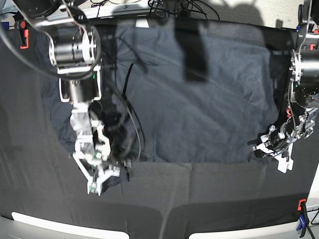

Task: Layout the t-shirt on the table in an organized manner, then fold the t-shirt properly
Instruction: 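Lift the shirt's end with both grippers and fold it toward the collar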

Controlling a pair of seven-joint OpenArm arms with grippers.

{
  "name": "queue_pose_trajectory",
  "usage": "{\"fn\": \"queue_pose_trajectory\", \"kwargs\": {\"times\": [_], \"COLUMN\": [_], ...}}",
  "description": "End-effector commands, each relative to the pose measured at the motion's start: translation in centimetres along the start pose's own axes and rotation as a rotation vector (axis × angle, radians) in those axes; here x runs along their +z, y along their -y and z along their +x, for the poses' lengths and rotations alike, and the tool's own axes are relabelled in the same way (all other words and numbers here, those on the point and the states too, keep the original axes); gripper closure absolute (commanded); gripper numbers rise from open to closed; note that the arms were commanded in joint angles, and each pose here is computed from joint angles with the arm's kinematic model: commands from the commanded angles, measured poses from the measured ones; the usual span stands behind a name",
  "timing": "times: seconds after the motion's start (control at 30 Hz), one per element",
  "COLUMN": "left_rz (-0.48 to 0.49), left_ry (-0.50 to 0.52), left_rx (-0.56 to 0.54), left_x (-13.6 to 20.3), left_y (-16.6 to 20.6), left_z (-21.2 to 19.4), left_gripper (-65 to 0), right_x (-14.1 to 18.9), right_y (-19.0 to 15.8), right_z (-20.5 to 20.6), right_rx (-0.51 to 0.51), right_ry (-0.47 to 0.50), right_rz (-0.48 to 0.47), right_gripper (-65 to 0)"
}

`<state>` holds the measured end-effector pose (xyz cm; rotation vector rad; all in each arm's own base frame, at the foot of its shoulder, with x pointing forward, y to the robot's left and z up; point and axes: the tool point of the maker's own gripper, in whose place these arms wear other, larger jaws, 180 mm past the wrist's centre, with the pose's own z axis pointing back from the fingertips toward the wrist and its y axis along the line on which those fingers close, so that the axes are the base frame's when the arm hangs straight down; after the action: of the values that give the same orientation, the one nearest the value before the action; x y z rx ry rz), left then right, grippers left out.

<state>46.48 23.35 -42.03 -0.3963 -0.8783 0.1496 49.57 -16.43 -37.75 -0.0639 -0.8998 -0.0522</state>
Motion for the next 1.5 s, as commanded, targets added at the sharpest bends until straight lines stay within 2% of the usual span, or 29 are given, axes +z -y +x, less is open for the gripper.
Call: {"fn": "queue_pose_trajectory", "kwargs": {"times": [0.0, 0.2, 0.37, 0.47, 0.57, 0.6, 0.93, 1.2, 1.33, 1.47], "left_rz": [-0.011, -0.011, -0.011, -0.011, -0.01, -0.009, -0.026, -0.07, -0.084, -0.121], "left_ry": [0.045, 0.048, 0.048, 0.048, 0.048, 0.049, 0.089, 0.034, 0.011, 0.027], "left_rx": [-0.014, -0.015, -0.014, -0.014, -0.015, -0.015, -0.038, -0.122, -0.151, -0.215], "left_x": [0.2, 0.2, 0.2, 0.2, 0.2, 0.3, 0.3, 0.5, 0.7, 2.0], "left_y": [0.2, 0.2, 0.2, 0.2, 0.2, 0.1, 0.9, 3.0, 3.4, 3.3], "left_z": [2.4, 2.4, 2.4, 2.4, 2.4, 2.5, 4.1, 5.5, 5.7, 5.5], "left_gripper": [0.0, 0.0, 0.0, 0.0, 0.0, 0.0, 0.0, 0.0, 0.0, 0.0], "right_x": [0.3, 0.2, -0.5, -0.6, -0.6, -0.6, -0.1, 2.1, 3.7, 5.6], "right_y": [0.1, 0.1, 0.5, 0.9, 1.4, 1.6, 2.6, -1.7, -3.9, -4.3], "right_z": [2.8, 2.1, 0.0, -0.9, -0.7, -0.6, 0.1, 2.7, 1.9, 0.5], "right_rx": [-0.002, -0.002, 0.014, 0.055, 0.108, 0.123, 0.268, 0.404, 0.479, 0.562], "right_ry": [0.063, 0.047, 0.004, -0.03, -0.031, -0.033, -0.041, 0.045, 0.079, 0.113], "right_rz": [-0.002, -0.003, -0.016, -0.038, -0.067, -0.075, -0.14, -0.073, -0.047, -0.077], "right_gripper": [-31.6, -29.5, -28.1, -17.8, -1.0, 0.0, 0.0, 0.0, 0.0, 0.0]}}
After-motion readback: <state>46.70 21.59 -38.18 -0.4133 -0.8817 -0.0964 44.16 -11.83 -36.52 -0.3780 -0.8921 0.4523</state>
